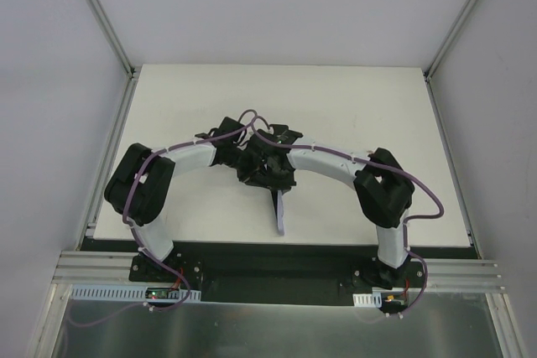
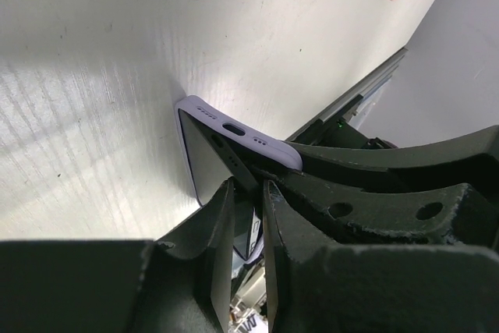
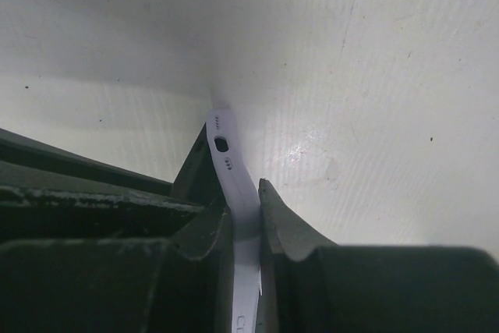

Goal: Take the phone out of the phone case
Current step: Remove the phone case from the phone.

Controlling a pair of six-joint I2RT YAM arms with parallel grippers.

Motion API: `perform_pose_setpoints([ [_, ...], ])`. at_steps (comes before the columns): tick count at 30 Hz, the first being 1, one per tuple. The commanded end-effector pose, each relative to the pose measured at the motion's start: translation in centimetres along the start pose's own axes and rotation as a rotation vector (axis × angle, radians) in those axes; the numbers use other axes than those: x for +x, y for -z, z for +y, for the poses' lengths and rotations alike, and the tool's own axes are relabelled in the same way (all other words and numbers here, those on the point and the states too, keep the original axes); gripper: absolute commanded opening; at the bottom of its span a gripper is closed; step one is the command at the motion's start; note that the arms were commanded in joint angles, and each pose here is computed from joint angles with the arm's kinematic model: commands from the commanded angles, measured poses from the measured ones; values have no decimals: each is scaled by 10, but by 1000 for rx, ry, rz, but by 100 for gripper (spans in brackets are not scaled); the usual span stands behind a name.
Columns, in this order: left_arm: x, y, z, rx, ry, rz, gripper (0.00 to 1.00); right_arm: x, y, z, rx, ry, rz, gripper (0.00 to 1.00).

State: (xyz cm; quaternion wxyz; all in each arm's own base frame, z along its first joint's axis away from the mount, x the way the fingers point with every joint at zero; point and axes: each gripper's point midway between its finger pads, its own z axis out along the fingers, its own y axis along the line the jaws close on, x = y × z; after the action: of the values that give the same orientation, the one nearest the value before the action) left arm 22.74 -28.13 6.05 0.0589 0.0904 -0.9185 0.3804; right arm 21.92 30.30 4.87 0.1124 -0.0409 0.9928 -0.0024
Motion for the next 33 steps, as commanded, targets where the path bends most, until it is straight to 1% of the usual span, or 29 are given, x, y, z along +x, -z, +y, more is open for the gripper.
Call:
perform_pose_setpoints([
  [1,73,-10,119,-435,44,184,7,3,-13,-5,14,-23,1,1],
  [4,78,-5,127,-465,33,195,6,-3,-1,-6,-16,-51,-16,1],
  [7,79,-3,133,-486,19,197,3,-10,10,-13,-30,-84,-47,2],
  [12,80,-3,135,-492,8,208,1,-22,30,-23,-54,-117,-98,1],
  [21,86,6,148,-548,-33,240,0,-40,66,-44,-12,-129,-212,2],
  [33,88,15,135,-522,-79,267,0,-46,75,-68,72,-139,-260,1],
])
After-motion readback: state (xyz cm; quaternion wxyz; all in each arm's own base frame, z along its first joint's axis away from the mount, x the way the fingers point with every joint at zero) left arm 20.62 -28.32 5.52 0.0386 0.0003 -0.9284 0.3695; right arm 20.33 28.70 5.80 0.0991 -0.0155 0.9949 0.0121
